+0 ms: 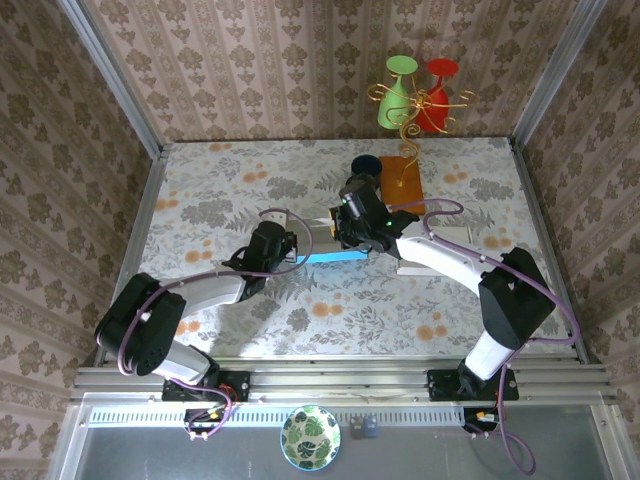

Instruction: Fold the paper box

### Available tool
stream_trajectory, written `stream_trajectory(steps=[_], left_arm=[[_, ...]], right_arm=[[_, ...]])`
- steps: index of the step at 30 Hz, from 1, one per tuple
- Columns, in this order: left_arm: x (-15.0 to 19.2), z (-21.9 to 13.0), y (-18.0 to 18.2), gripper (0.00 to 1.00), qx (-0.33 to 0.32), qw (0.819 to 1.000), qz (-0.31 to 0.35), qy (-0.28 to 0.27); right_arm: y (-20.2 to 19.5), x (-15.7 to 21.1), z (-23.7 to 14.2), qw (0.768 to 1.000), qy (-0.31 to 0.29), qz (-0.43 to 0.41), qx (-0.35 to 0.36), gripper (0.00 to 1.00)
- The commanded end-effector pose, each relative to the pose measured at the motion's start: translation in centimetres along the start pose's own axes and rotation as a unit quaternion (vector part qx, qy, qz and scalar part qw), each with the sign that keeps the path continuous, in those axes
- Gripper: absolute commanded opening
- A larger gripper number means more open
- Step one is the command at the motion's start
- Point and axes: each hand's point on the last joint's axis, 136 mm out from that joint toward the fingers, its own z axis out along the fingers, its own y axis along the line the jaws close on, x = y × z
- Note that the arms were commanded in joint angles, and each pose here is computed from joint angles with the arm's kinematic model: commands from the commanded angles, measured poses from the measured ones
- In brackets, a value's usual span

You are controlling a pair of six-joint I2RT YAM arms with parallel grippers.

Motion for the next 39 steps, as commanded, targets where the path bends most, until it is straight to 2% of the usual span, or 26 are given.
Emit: stream_trajectory(steps=[1,8,15,19,22,25,27,30,35,39], left_arm=[[2.4,-0.4,0.5,0.00,-0.008,0.999,0.009,0.038],[2.5,-0.4,0.5,0.00,-0.009,0.999,0.011,0.039],[2.5,-0.4,0.7,0.00,-0.013,0.999,0.014,0.040],[2.2,-0.5,0.8,0.00,-0.015,0.999,0.015,0.038],[1.7,-0.9,0.6,0.15,-0.011,0.999,0.013,0.039],[1.7,-1.5,0.5,0.33,-0.005,0.999,0.006,0.046],[1.8,-2.0,0.5,0.39,-0.001,0.999,-0.001,0.048],[1.6,-3.3,0.3,0.44,0.014,0.999,-0.013,0.044],[1.0,-6.0,-0.1,0.46,0.038,0.998,-0.039,0.041],[-0.6,-8.7,0.3,0.50,0.044,0.996,-0.078,0.028]], right_arm=[[-0.4,-1.0,0.6,1.000,-0.007,0.018,0.003,0.26],[0.1,-1.5,1.2,1.000,-0.005,0.025,-0.005,0.20],[-0.5,-1.3,1.6,0.999,0.005,0.037,0.004,0.00],[-0.9,-1.3,1.5,0.999,0.007,0.048,0.008,0.00],[-1.1,-1.2,1.6,0.999,0.010,0.053,0.009,0.00],[-1.5,-1.2,1.7,0.999,0.013,0.052,0.010,0.00],[-1.8,-1.2,1.8,0.999,0.015,0.051,0.009,0.00],[-1.9,-1.0,2.1,0.999,0.024,0.042,0.000,0.00],[-2.5,-0.8,2.4,0.999,0.035,0.026,-0.007,0.00],[-3.1,-0.9,2.4,0.999,0.036,0.027,-0.007,0.00]])
